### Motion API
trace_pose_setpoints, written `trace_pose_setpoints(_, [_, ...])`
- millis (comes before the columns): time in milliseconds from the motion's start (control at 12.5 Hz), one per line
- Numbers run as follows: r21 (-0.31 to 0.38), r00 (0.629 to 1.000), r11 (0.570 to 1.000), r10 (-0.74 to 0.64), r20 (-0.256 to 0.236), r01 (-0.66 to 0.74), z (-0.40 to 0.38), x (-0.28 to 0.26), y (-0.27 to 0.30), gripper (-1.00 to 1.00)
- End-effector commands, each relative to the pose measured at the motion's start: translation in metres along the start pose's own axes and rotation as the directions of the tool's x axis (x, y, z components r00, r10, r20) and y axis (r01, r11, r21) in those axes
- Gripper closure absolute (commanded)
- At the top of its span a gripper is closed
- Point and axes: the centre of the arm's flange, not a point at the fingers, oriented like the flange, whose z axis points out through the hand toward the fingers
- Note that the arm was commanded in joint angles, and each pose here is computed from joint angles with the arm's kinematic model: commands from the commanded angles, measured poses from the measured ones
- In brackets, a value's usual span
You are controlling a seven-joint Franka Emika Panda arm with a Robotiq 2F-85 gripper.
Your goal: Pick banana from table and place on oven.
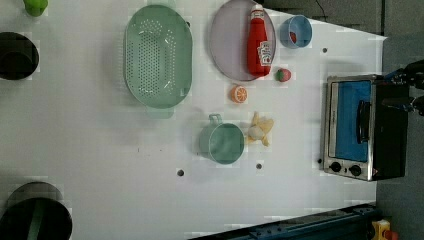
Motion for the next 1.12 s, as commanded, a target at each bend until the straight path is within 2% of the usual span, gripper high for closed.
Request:
trace_pose_setpoints(80, [0.013, 1.000, 1.000, 0.010, -0.008, -0.010, -0.074, -0.094, 0.128, -0.59])
trace_pose_setpoints(240, [0.014, 1.000, 1.000, 0.010, -0.007, -0.010, -0.073, -0.093, 0.128, -0.99])
trace_pose_setpoints(400, [0.005, 1.000, 1.000, 0.007, -0.001, -0.007, -0.069, -0.092, 0.124, -1.00])
trace_pose_setpoints(800, [-0.071, 0.998, 0.997, -0.003, 0.065, 0.008, 0.010, -0.065, 0.086, -1.00])
trace_pose_setpoints(1120, [-0.071, 0.998, 0.997, -0.013, 0.068, 0.018, 0.095, -0.038, 0.047, -1.00])
